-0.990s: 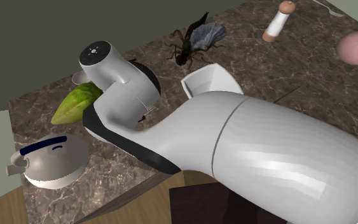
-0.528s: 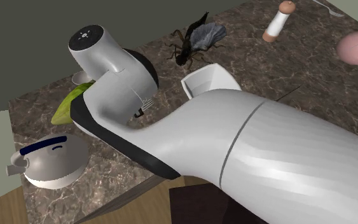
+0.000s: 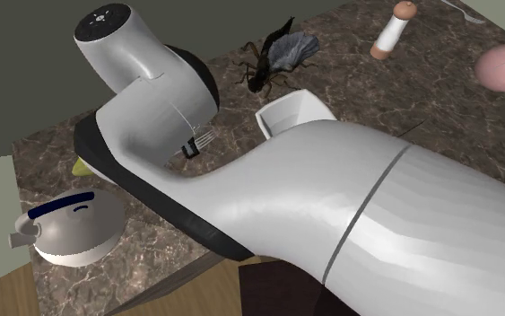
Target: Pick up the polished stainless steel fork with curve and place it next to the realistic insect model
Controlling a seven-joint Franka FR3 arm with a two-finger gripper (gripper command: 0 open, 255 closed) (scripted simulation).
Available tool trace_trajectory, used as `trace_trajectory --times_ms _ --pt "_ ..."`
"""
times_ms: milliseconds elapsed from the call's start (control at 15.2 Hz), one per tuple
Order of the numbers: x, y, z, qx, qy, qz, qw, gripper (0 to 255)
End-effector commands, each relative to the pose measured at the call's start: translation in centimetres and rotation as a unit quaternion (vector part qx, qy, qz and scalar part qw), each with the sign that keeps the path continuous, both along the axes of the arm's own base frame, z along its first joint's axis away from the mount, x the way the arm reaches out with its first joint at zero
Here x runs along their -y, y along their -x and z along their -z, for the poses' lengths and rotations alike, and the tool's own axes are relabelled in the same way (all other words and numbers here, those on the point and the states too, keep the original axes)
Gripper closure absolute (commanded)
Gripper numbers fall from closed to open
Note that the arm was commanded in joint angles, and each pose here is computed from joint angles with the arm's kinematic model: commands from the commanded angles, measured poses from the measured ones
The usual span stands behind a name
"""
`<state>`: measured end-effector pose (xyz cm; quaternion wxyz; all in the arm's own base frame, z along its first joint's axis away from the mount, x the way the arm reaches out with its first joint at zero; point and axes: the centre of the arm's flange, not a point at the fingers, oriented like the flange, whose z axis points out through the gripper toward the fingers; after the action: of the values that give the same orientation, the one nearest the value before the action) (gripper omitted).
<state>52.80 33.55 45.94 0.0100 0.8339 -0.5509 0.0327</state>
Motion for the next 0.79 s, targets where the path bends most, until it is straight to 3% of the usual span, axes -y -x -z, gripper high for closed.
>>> trace_trajectory --times_ms 0,726 --pt "0.0 0.1 -1.1 0.0 0.0 0.0 1.0 255" --pt "0.0 0.1 -6.9 0.0 0.0 0.0 1.0 255"
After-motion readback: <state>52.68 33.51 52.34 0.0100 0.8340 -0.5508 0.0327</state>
